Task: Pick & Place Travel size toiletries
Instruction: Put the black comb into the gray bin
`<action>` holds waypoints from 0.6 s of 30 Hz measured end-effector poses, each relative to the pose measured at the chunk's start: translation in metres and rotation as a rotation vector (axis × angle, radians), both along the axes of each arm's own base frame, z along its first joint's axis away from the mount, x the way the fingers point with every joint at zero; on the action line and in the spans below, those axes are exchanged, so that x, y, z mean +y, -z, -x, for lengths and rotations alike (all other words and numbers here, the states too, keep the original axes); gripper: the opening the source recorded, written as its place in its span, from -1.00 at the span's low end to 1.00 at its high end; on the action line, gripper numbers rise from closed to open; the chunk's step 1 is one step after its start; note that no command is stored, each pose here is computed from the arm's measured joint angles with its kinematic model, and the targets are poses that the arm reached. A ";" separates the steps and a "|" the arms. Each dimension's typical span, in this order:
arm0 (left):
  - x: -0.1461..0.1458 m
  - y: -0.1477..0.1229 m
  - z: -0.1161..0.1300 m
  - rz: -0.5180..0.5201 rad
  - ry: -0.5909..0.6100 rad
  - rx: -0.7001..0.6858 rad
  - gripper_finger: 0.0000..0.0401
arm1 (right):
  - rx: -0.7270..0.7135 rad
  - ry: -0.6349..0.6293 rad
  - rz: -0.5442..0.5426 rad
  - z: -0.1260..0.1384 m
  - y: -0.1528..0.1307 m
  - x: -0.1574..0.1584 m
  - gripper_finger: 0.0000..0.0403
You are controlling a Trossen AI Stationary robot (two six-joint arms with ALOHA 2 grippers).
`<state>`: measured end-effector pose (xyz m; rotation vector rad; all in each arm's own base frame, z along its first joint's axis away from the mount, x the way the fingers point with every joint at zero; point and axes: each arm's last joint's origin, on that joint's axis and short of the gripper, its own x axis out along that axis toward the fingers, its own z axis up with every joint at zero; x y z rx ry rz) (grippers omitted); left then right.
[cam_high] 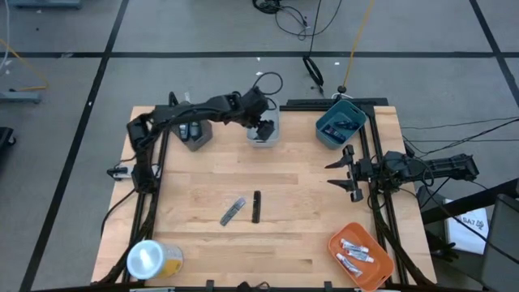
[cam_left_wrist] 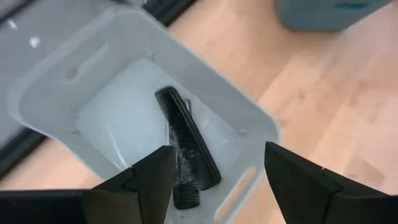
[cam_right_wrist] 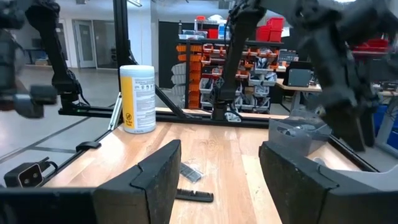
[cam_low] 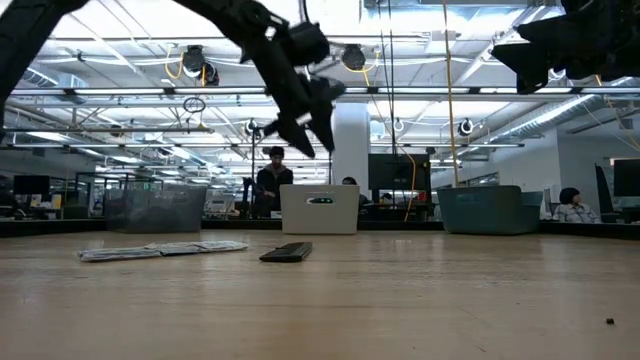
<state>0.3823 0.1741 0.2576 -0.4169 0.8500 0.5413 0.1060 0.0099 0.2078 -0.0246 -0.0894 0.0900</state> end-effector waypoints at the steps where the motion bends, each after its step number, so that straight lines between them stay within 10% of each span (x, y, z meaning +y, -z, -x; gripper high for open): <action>1: -0.004 -0.008 0.002 -0.014 0.008 -0.007 0.21 | -0.002 0.001 0.000 0.000 0.000 0.000 0.04; 18: -0.123 -0.096 0.050 -0.101 0.155 -0.021 0.21 | -0.003 0.001 0.000 0.000 0.000 0.000 0.04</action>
